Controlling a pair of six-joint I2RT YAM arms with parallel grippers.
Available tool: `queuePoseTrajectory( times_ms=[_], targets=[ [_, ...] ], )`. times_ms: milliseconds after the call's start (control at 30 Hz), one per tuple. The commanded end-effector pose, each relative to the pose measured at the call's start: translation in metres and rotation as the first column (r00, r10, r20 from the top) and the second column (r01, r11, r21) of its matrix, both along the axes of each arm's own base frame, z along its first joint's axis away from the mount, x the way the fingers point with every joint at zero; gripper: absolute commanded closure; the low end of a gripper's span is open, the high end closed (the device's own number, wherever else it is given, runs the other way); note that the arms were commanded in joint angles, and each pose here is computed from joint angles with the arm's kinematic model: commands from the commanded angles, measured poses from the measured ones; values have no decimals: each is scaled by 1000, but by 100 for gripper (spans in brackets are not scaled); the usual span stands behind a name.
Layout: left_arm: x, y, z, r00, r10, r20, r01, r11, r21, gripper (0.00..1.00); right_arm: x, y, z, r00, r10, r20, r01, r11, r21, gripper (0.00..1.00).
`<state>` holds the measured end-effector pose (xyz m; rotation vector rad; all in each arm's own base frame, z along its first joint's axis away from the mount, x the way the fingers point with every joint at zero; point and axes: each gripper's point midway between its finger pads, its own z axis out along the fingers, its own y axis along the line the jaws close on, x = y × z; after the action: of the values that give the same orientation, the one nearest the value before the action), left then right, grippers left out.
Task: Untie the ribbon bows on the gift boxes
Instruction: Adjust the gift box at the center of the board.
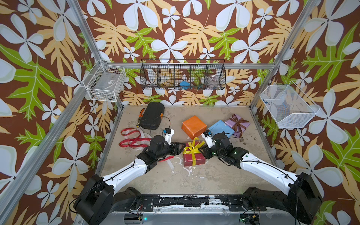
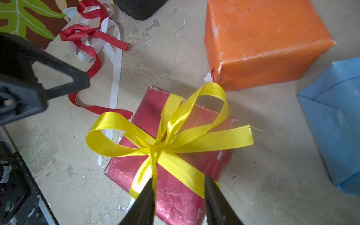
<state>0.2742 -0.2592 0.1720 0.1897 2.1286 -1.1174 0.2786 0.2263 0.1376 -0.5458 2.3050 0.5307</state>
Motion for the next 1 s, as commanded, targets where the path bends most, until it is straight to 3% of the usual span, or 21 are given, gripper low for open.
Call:
queuePoseTrajectory(
  times_ms=[0, 133, 333, 567, 800, 967],
  targets=[
    [-16, -12, -3, 999, -22, -42, 21, 1000, -18, 37, 11, -27, -17, 991, -130, 26, 132, 985, -115, 61],
    [-38, -24, -24, 995, -38, -89, 36, 999, -29, 36, 13, -44, -43, 979, -202, 23, 202, 963, -179, 68],
    [-39, -21, -38, 994, -4, -113, -4, 997, -71, 35, -6, -31, -64, 988, -134, -75, 125, 985, -122, 70],
    [-11, -25, -31, 997, 67, -42, -69, 997, -45, 33, -35, -1, -71, 985, 17, -170, -7, 998, 59, 70],
    [24, 5, -24, 988, 158, 2, -158, 987, 21, 29, -48, 39, -66, 963, 174, -207, -139, 975, 173, 70],
    [30, 24, -17, 980, 191, 49, -196, 974, 117, 24, -47, 23, -59, 979, 117, -168, -92, 984, 151, 68]
  ],
)
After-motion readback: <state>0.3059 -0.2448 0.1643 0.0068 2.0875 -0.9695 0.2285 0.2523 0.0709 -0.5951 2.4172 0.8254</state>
